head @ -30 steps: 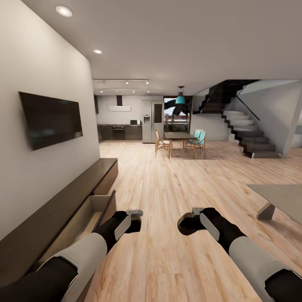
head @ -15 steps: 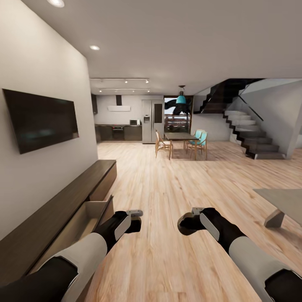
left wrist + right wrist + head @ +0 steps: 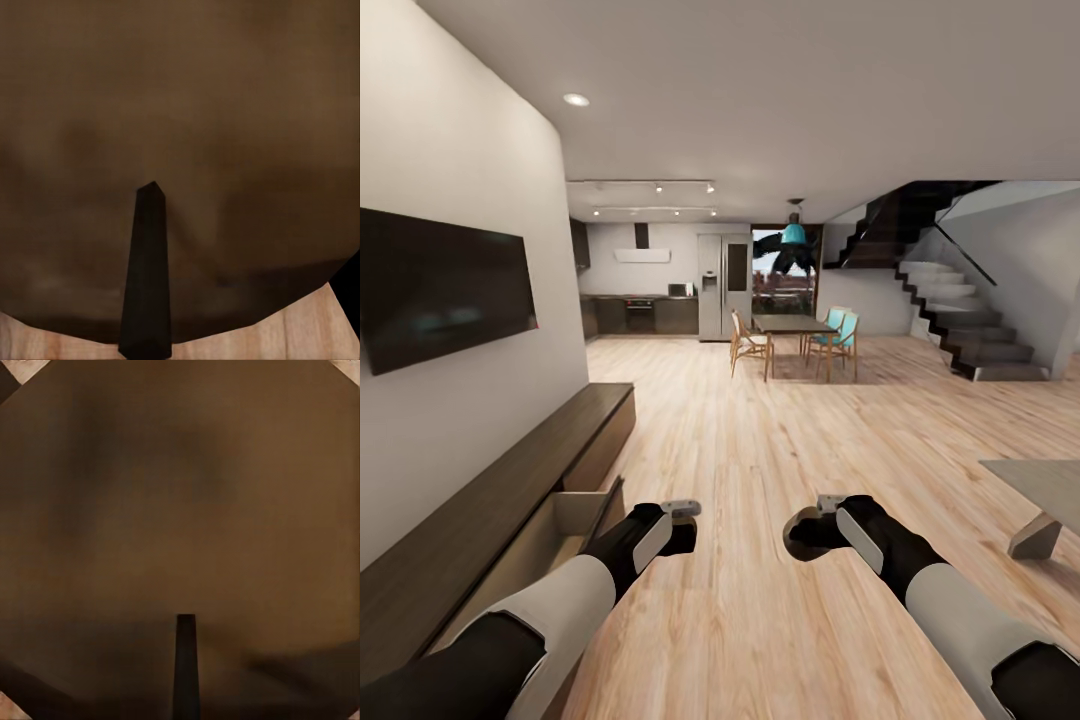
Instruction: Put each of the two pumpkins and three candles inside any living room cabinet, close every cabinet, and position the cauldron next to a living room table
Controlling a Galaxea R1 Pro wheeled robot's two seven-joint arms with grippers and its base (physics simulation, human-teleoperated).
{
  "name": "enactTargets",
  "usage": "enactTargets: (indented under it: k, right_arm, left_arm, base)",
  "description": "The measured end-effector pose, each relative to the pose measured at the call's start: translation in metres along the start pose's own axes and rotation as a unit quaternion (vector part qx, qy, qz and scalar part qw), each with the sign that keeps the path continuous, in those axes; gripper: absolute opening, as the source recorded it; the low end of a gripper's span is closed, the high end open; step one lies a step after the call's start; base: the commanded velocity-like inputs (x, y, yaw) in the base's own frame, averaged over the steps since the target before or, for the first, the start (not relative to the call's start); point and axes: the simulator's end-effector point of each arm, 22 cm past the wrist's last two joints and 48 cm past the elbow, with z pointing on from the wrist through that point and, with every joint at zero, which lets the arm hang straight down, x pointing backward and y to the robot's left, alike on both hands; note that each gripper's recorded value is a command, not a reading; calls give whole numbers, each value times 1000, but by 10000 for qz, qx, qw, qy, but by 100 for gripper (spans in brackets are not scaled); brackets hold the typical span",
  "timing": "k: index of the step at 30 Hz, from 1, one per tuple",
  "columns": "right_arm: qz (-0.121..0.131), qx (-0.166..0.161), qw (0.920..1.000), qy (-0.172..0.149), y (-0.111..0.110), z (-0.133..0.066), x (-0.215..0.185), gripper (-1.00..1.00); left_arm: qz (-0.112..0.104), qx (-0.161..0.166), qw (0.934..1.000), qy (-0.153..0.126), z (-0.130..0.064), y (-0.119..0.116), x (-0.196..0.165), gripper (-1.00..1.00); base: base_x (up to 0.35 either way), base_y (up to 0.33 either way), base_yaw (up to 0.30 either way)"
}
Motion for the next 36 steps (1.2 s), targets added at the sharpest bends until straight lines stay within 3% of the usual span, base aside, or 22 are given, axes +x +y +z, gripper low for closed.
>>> enactTargets:
  k: [14,36]
  right_arm:
    - [3,-2,10000,-2,0,0,0,-100]
    - [17,-4,10000,43,0,4,3,-100]
  left_arm:
    - [9,5,10000,4,0,0,0,-100]
    - [-12,5,10000,52,4,1,4,-100]
  base:
    - [32,-5,0]
    - [241,-166,51]
